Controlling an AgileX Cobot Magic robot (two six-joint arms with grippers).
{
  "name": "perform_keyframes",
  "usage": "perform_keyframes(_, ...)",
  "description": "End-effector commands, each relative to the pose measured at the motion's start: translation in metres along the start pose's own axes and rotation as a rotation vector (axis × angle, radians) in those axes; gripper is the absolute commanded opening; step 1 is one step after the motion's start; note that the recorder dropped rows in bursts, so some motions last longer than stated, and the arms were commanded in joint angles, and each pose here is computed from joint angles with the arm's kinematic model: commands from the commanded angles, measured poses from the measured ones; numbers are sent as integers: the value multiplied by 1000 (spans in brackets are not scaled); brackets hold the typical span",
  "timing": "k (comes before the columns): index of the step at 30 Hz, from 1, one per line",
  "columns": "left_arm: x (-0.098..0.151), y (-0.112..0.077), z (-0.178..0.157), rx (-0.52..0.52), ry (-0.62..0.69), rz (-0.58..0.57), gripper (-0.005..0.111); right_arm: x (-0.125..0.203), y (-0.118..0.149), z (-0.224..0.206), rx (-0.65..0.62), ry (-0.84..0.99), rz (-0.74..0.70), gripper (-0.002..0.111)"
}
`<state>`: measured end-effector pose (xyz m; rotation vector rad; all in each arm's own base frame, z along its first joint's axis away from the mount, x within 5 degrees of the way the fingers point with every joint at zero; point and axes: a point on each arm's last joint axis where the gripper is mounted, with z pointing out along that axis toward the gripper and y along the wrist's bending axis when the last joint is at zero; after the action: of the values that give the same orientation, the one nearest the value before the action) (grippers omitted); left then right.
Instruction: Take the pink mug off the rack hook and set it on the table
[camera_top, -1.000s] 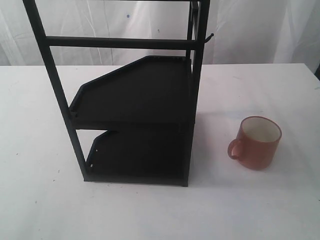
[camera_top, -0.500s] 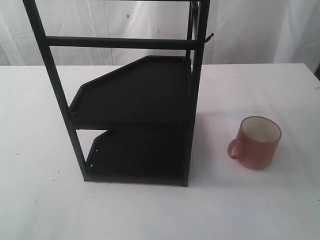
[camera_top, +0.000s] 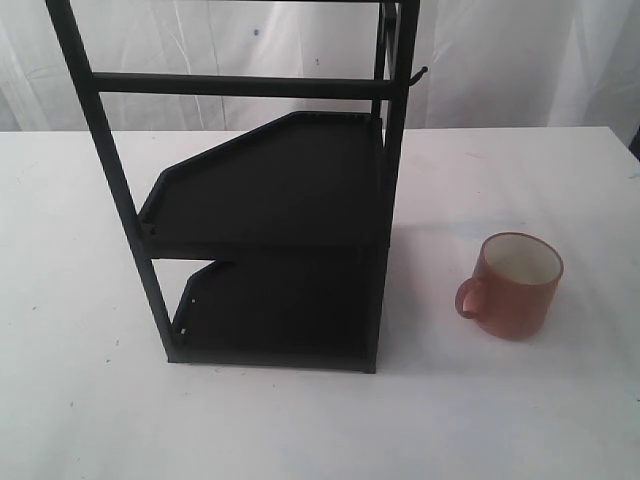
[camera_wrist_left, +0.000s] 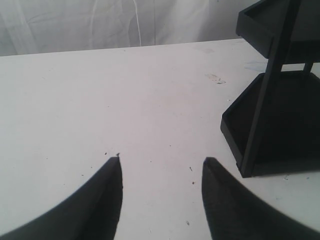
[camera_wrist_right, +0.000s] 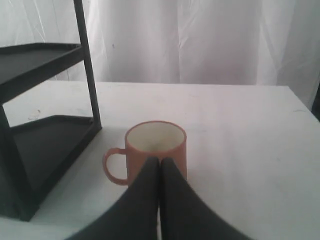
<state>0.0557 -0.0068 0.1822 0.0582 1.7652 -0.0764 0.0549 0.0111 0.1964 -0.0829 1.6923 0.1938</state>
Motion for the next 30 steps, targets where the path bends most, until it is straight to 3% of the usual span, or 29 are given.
perform_keyframes(1, 2, 0, 0, 1, 4, -11, 53, 8, 0, 0, 3, 65, 10, 0)
perform_keyframes(18, 2, 0, 0, 1, 4, -11, 53, 9, 0, 0, 8, 77, 55, 0)
perform_keyframes(30, 2, 0, 0, 1, 4, -11, 53, 7, -2, 0, 26, 55, -12, 0)
